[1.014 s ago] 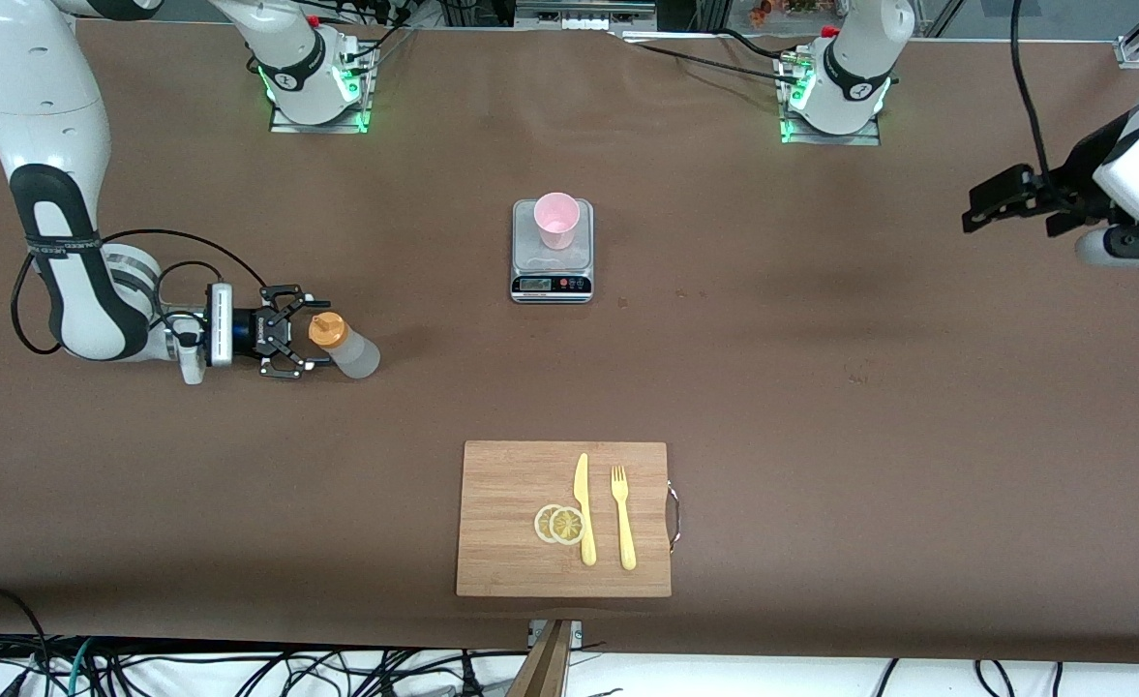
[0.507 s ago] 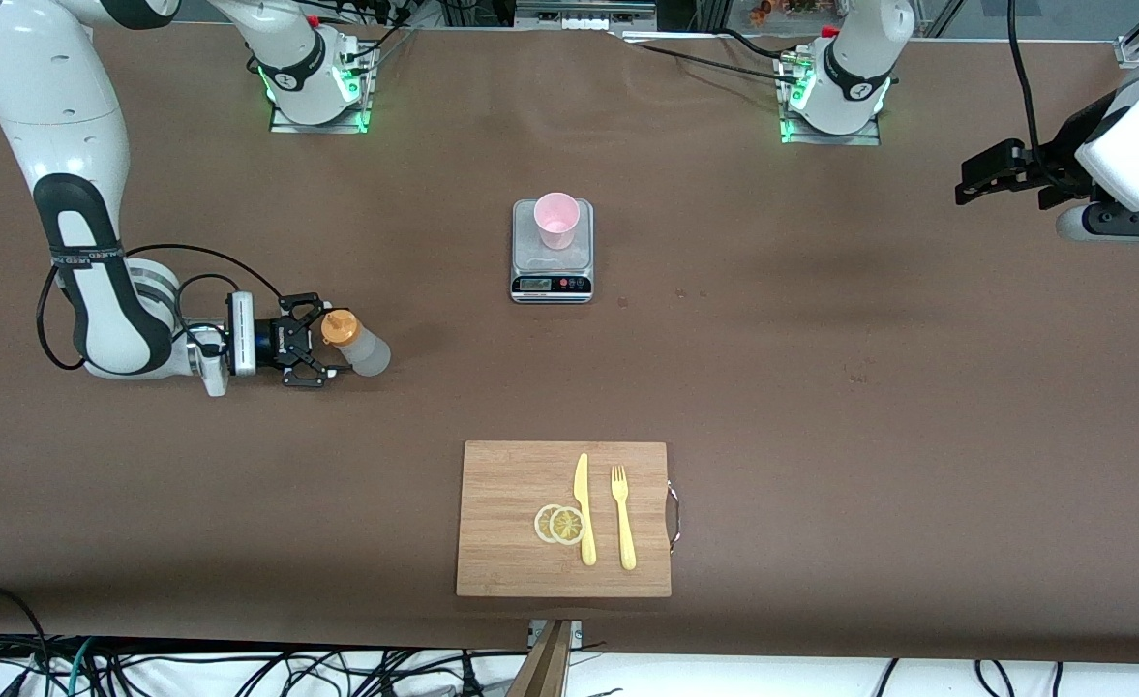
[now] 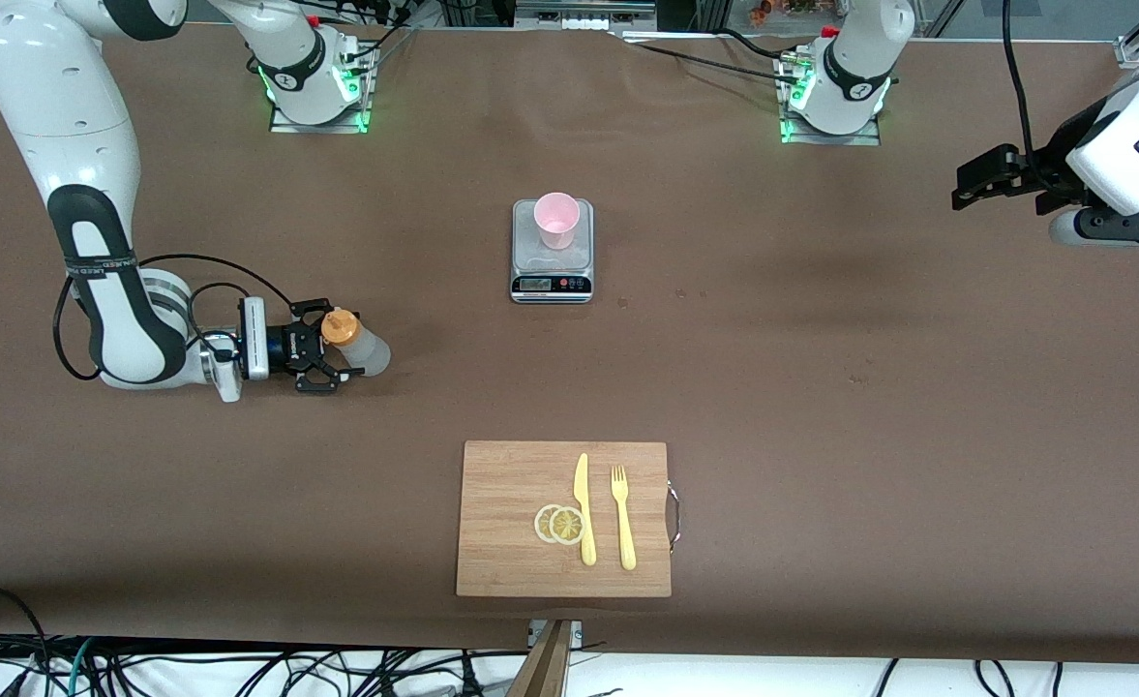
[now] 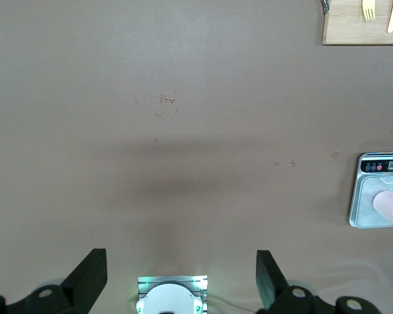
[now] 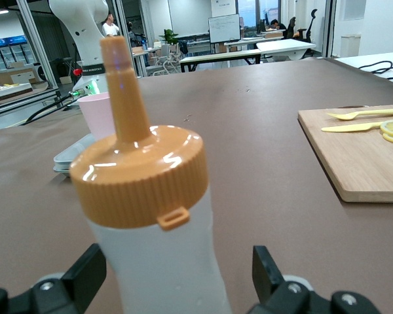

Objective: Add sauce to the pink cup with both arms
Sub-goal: 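Grasp the sauce bottle with the right gripper and lift it, then tilt the bottle nozzle over the pink cup with the right gripper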

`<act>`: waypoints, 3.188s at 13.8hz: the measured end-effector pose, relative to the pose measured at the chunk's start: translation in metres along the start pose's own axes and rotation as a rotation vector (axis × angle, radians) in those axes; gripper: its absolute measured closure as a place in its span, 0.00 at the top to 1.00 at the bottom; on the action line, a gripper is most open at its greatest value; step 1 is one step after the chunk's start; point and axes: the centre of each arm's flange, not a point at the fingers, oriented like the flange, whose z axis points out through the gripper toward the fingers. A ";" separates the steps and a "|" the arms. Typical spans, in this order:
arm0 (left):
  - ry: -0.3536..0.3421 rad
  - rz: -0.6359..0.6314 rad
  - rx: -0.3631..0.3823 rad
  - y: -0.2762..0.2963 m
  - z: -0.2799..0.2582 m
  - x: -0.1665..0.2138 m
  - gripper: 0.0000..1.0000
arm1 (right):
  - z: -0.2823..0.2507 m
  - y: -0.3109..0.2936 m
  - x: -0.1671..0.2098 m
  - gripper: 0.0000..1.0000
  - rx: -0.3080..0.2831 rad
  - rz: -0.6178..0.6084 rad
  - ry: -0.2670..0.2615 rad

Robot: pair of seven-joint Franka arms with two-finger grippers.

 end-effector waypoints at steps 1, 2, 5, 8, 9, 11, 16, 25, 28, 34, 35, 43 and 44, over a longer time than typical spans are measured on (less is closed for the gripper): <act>0.000 -0.001 0.001 0.000 0.000 0.000 1.00 | 0.001 0.001 0.000 0.96 0.001 -0.002 0.000; 0.000 -0.002 0.001 -0.001 0.001 0.001 1.00 | 0.002 0.002 0.000 0.96 0.003 -0.004 0.000; -0.004 -0.004 0.001 -0.002 0.003 0.003 1.00 | 0.006 0.006 0.003 0.63 0.009 -0.014 -0.004; -0.005 -0.004 0.001 -0.002 0.003 0.003 1.00 | 0.007 0.007 0.004 0.50 0.010 -0.015 -0.005; -0.005 -0.004 0.001 -0.002 0.003 0.003 1.00 | 0.007 0.007 0.004 0.49 0.012 -0.010 -0.006; -0.005 -0.004 0.001 -0.002 0.003 0.003 1.00 | 0.006 0.008 0.005 0.38 0.022 0.021 -0.018; -0.004 -0.005 0.000 -0.003 0.003 0.004 1.00 | 0.012 0.028 0.059 0.38 0.116 0.127 -0.209; -0.004 -0.007 0.000 -0.004 0.003 0.004 1.00 | 0.133 0.006 0.230 0.37 0.237 0.263 -0.882; -0.005 -0.007 0.000 -0.004 0.004 0.004 1.00 | 0.201 -0.021 0.270 0.37 0.221 0.261 -1.118; -0.005 -0.008 0.000 -0.004 0.004 0.004 1.00 | 0.301 -0.076 0.294 0.37 0.120 0.245 -1.442; -0.005 -0.008 0.000 -0.004 0.004 0.004 1.00 | 0.310 -0.084 0.297 0.37 0.106 0.247 -1.478; -0.005 -0.008 0.000 -0.004 0.004 0.004 1.00 | 0.353 -0.121 0.295 0.37 0.041 0.231 -1.659; -0.005 -0.008 0.000 -0.004 0.004 0.004 1.00 | 0.359 -0.125 0.293 0.37 0.027 0.228 -1.677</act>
